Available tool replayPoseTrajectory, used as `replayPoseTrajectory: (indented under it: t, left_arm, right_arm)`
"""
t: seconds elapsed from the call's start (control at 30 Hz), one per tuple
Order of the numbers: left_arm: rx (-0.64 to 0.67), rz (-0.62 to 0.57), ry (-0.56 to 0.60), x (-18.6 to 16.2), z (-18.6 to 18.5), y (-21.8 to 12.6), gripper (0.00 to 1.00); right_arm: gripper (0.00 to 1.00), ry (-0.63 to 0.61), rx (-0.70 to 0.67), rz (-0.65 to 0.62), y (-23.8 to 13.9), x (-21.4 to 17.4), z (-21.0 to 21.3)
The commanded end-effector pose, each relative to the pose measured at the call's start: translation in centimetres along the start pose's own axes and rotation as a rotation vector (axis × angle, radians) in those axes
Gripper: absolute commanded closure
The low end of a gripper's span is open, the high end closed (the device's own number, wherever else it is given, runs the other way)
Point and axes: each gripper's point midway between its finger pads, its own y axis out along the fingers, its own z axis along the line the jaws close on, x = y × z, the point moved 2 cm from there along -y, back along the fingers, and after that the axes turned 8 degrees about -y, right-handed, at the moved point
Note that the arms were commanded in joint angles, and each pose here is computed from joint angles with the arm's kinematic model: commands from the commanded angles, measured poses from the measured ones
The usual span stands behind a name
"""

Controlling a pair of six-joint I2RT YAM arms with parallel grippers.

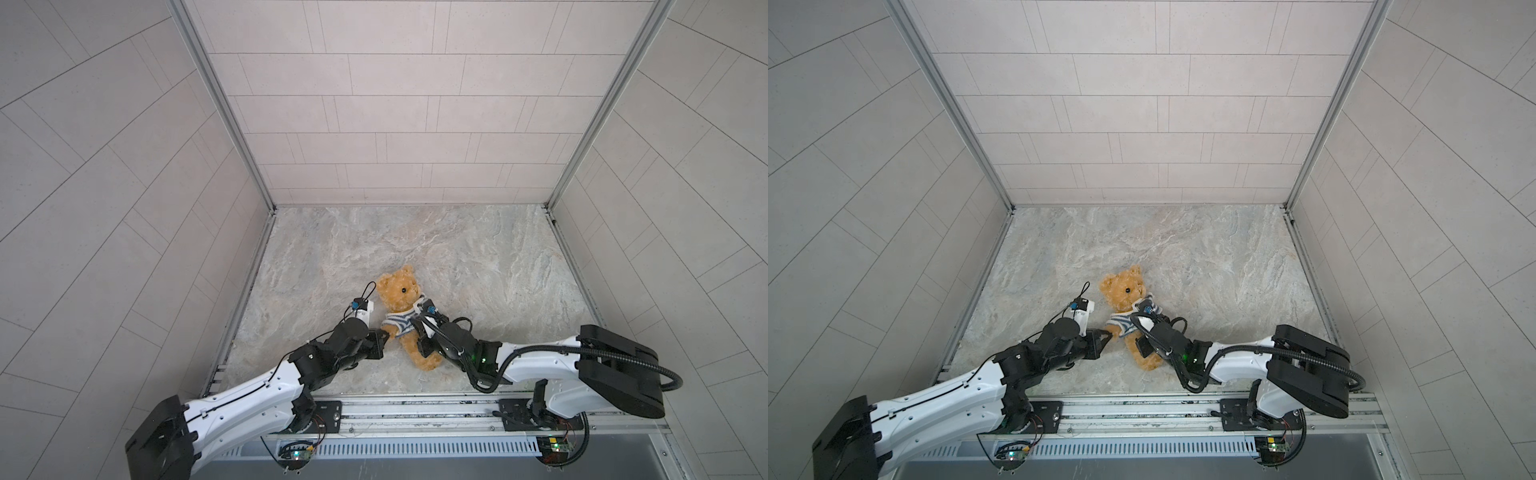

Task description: Dress the teddy bear

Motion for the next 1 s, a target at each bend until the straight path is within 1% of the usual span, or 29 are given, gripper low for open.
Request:
replayPoseTrajectory:
  t: [0.0, 0.07, 0.17, 0.27, 0.43, 0.6, 0.77, 0.97]
  left_arm:
    - [0.054, -0.009, 0.065, -0.4, 1.6, -0.1, 1.0]
    - [0.012, -0.026, 0.088, -0.2, 1.1, -0.1, 1.0]
    - [-0.013, -0.041, 0.136, -0.2, 0.9, 0.0, 1.0]
    - [-0.037, -0.069, 0.162, -0.1, 0.9, -0.2, 1.0]
    - [-0.074, -0.116, 0.188, 0.2, 0.8, -0.6, 1.0]
    - [-0.104, -0.142, 0.189, 0.4, 0.6, -1.0, 1.0]
    - [-0.112, -0.159, 0.19, 0.6, 0.5, -1.2, 1.0]
    - [-0.114, -0.159, 0.196, 0.5, 0.5, -1.0, 1.0]
  right_arm:
    - [0.99, -0.014, -0.076, 0.034, -0.6, -0.9, -1.5]
    - [0.87, -0.033, -0.023, 0.038, -0.5, -0.3, -0.6]
    - [0.71, -0.062, 0.048, 0.033, -0.7, 1.4, 0.6]
    - [0.6, -0.113, 0.115, 0.035, -1.1, 3.2, 1.8]
    - [0.46, -0.224, 0.212, 0.052, -1.0, 6.6, 3.7]
    - [0.44, -0.323, 0.287, 0.138, 0.9, 6.8, 4.7]
    - [0.48, -0.344, 0.343, 0.201, 2.1, 6.1, 4.7]
    - [0.53, -0.343, 0.34, 0.245, 3.4, 5.1, 3.2]
